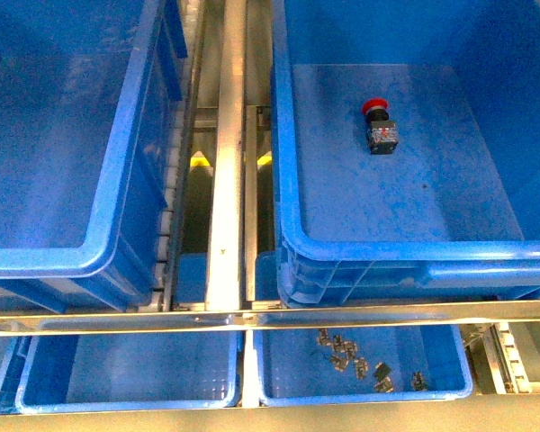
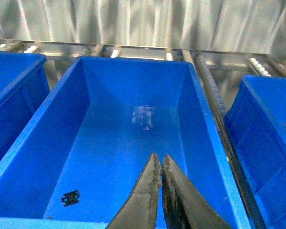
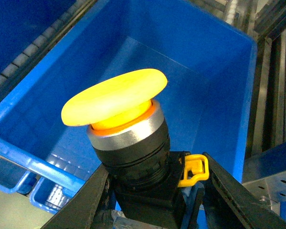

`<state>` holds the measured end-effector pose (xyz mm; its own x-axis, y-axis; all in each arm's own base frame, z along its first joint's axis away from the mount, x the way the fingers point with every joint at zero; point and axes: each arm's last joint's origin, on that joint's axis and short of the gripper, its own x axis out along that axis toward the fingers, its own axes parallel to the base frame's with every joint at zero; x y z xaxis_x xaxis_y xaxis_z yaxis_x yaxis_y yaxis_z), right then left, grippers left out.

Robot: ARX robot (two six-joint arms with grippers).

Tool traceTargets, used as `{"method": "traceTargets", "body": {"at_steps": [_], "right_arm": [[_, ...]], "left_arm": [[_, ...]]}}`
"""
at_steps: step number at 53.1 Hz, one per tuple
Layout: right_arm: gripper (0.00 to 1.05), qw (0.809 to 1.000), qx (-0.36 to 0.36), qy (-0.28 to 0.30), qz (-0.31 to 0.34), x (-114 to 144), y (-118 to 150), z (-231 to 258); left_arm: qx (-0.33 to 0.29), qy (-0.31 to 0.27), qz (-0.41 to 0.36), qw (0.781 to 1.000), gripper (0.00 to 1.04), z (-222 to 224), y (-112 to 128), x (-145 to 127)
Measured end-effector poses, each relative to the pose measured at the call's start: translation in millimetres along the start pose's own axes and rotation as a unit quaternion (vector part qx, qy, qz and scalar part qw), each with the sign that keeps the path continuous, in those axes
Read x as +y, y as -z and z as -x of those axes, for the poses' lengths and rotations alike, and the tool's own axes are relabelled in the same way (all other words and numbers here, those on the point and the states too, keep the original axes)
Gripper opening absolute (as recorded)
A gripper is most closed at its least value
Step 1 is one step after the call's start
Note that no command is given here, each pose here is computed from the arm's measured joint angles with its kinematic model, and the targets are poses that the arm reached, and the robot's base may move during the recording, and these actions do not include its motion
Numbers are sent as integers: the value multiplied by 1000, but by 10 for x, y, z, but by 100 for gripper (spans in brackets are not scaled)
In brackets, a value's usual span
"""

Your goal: Pick red and yellow buttons and place in box

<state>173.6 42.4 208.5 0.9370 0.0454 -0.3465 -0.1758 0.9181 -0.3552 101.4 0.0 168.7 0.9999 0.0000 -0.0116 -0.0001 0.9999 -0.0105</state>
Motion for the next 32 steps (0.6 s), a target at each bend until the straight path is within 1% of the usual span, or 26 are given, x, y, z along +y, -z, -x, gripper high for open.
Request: {"method": "traceTargets", "body": {"at_steps": [4, 24, 28, 32], "right_arm": [[41, 1000, 2, 0, 0, 14, 0, -5], [41, 1000, 8, 1, -5, 41, 7, -26], [41, 1000, 12, 2, -8, 44, 15, -37], [41, 1000, 15, 4, -9, 39, 27, -58]], "left_arm": [[-9, 0, 0, 1000, 3, 36, -8, 0], [-8, 0, 0, 1000, 3, 40, -5, 0], [-9, 0, 0, 1000, 19, 40, -6, 0], [-9, 0, 0, 1000, 30, 40, -6, 0]]}}
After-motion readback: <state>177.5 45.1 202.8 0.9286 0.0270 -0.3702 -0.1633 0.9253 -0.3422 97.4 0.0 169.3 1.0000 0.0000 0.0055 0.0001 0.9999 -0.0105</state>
